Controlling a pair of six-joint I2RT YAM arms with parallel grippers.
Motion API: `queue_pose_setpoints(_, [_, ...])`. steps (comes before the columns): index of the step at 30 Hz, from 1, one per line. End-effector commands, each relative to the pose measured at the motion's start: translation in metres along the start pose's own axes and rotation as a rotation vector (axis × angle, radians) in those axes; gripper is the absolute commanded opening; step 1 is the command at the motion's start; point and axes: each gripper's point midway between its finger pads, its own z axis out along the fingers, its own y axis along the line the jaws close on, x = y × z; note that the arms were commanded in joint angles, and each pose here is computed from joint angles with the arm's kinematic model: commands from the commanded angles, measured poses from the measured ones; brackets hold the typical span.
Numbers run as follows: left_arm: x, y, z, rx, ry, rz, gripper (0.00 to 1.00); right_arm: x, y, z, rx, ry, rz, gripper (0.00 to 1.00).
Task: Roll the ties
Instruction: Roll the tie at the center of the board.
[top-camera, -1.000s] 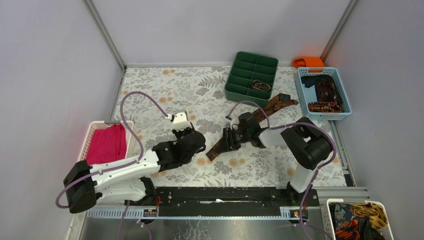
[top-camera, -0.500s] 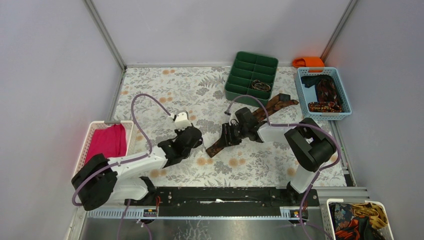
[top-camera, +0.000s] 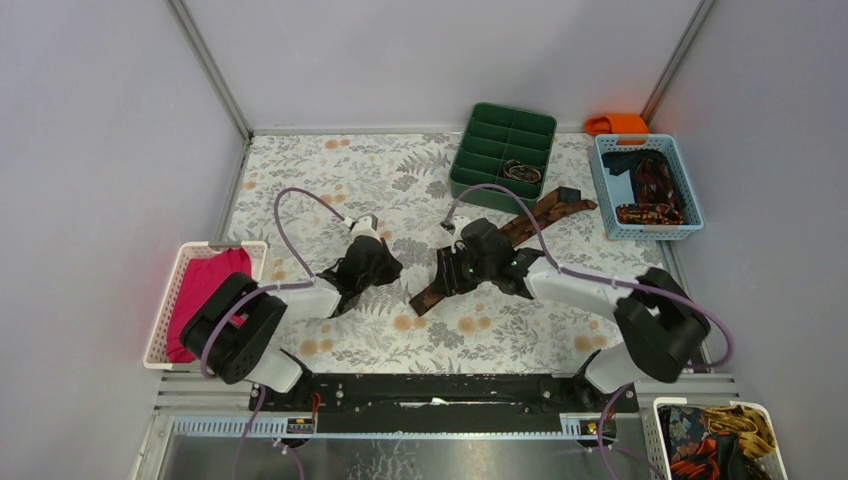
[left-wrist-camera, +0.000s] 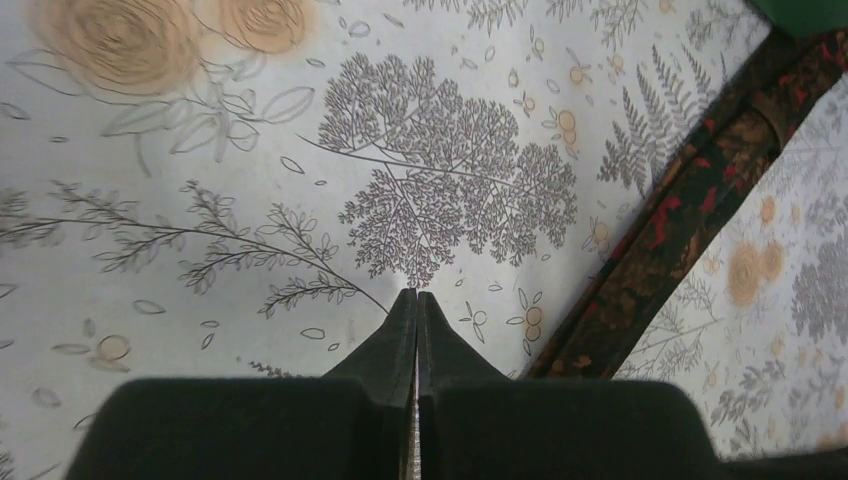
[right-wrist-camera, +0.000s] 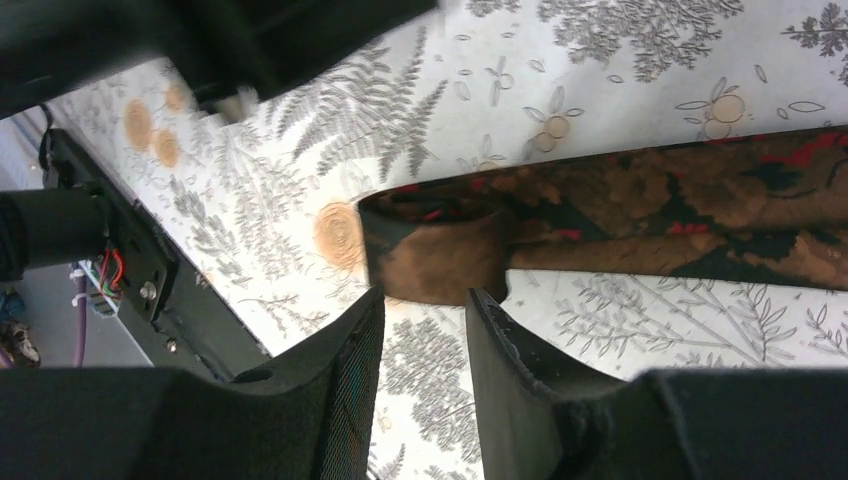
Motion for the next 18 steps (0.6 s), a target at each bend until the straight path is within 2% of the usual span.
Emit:
queue_pose_setpoints(1, [0.008, -0.03, 0.006, 0.218, 0.039, 0.013, 0.0, 0.007, 0.008, -0.025, 0.099, -0.055, -0.065, 0.43])
queue_pose_setpoints(3, [0.013, -0.035, 0.006, 0.262, 0.051, 0.014, 0.0, 0.019, 0.013, -0.028, 0.095, -0.061, -0.066, 0.4])
queue_pose_setpoints(6, [0.017, -0.032, 0.007, 0.26, 0.059, 0.031, 0.0, 0.041, 0.021, -0.021, 0.05, -0.066, -0.058, 0.29])
queue_pose_setpoints(9, [0.023, -0.028, 0.005, 0.267, 0.066, 0.038, 0.0, 0.058, 0.017, -0.011, 0.052, -0.048, -0.043, 0.09])
queue_pose_setpoints(11, [0.031, -0.028, 0.001, 0.295, 0.085, 0.031, 0.0, 0.064, 0.015, -0.005, 0.047, -0.046, -0.03, 0.0])
queue_pose_setpoints(18, [0.053, -0.013, -0.013, 0.296, 0.122, 0.01, 0.0, 0.071, 0.005, 0.016, 0.075, -0.065, -0.015, 0.0])
